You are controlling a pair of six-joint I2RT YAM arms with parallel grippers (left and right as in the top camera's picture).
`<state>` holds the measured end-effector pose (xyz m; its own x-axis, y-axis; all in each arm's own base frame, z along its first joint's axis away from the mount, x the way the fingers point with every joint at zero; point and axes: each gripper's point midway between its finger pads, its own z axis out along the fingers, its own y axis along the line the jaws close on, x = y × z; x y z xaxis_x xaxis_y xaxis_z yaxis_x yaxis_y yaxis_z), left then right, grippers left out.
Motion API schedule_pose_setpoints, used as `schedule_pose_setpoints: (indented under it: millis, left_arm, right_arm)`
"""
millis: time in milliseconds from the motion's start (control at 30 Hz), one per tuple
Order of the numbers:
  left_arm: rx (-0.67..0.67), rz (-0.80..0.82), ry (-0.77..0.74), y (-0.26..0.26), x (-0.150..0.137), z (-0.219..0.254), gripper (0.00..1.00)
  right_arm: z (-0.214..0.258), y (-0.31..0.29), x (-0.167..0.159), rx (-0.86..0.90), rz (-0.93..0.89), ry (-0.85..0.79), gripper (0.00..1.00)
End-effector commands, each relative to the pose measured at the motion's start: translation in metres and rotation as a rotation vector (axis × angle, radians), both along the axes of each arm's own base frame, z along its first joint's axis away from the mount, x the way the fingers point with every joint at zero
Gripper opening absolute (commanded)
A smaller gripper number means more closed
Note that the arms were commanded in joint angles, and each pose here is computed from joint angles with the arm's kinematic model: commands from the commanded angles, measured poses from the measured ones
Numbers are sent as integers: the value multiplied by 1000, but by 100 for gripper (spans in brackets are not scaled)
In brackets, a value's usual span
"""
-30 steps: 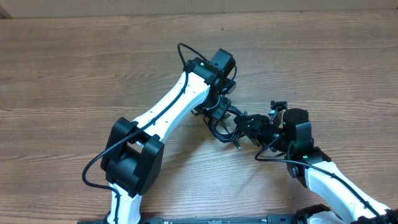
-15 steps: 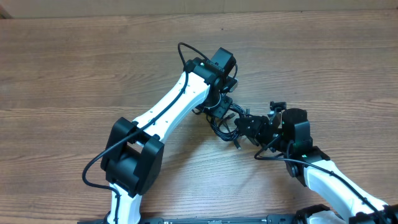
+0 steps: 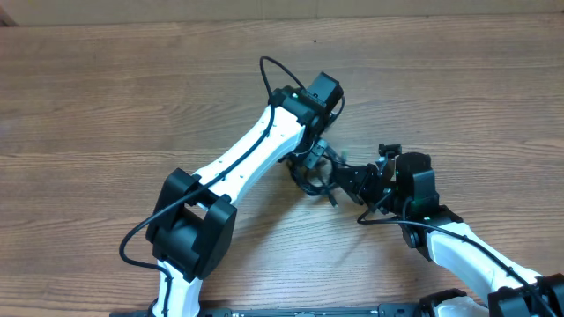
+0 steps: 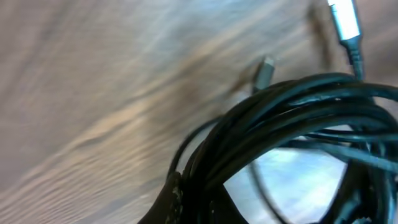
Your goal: Untangle cables
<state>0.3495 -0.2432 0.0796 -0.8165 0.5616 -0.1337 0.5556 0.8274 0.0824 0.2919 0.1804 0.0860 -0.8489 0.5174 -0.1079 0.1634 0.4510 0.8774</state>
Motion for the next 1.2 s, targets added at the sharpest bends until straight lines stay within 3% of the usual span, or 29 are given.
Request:
schedule_pose_setpoints:
  millis: [0, 100, 267, 433, 667, 800, 1033, 1167]
  left_arm:
    - [191, 88, -182, 45, 40, 18, 4]
    - [199, 137, -188, 58, 46, 19, 4]
    - [159, 359, -193, 84, 56, 18, 4]
    - [42, 386, -110, 77, 54, 11, 4]
    - [-153, 354, 10, 40, 43, 9, 4]
    - [-171, 373, 26, 36, 40, 9, 4]
    - [-170, 382, 34, 37, 39, 8, 4]
    - [-169, 382, 36, 37, 38, 8, 4]
  right_arm:
    - [19, 11, 2, 50, 59, -60, 4]
    - [21, 9, 4, 55, 53, -69, 4]
    - [41, -7, 12, 133, 71, -122, 4]
    - [64, -36, 22, 196, 65, -211, 4]
    - [60, -22, 17, 184, 95, -199, 25]
    - [51, -4, 15, 114, 101, -220, 33]
    - [41, 23, 19, -99, 117, -359, 32]
    - [37, 23, 30, -252, 104, -339, 28]
